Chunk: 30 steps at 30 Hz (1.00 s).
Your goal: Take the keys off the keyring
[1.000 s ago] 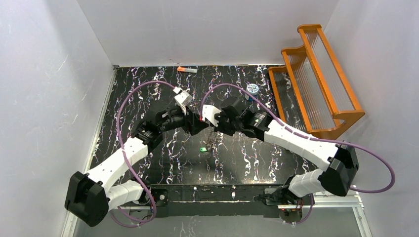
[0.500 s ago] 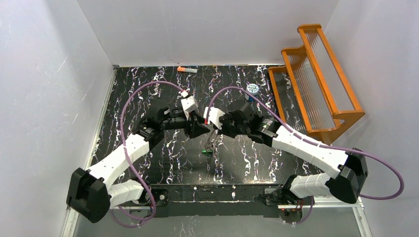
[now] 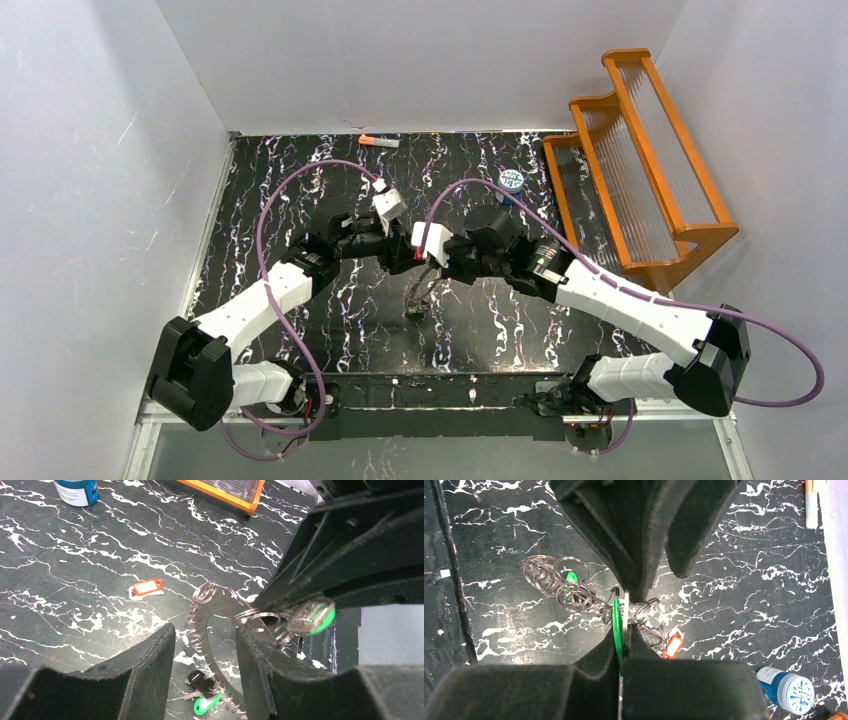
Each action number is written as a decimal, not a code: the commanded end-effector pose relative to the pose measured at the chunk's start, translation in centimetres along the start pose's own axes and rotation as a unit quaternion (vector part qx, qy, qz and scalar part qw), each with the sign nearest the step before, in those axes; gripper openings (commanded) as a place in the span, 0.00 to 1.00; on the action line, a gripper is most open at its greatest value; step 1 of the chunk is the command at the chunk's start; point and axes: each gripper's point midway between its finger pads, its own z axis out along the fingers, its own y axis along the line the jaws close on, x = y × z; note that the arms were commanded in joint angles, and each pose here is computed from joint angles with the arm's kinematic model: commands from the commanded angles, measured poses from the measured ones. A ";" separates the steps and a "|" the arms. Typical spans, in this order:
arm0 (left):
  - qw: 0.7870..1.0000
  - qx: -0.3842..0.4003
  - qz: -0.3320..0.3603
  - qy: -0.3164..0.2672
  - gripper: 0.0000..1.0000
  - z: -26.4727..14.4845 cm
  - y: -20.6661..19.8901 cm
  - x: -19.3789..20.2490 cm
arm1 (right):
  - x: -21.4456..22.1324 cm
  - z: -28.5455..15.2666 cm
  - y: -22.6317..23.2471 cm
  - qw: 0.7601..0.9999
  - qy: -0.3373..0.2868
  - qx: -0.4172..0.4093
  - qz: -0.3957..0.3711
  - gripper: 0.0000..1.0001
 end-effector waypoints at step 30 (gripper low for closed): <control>0.994 0.083 0.059 -0.025 0.45 -2.9 -4.7 -2.3 | -2.0 -0.9 -0.6 0.999 -0.039 0.033 -0.018 0.01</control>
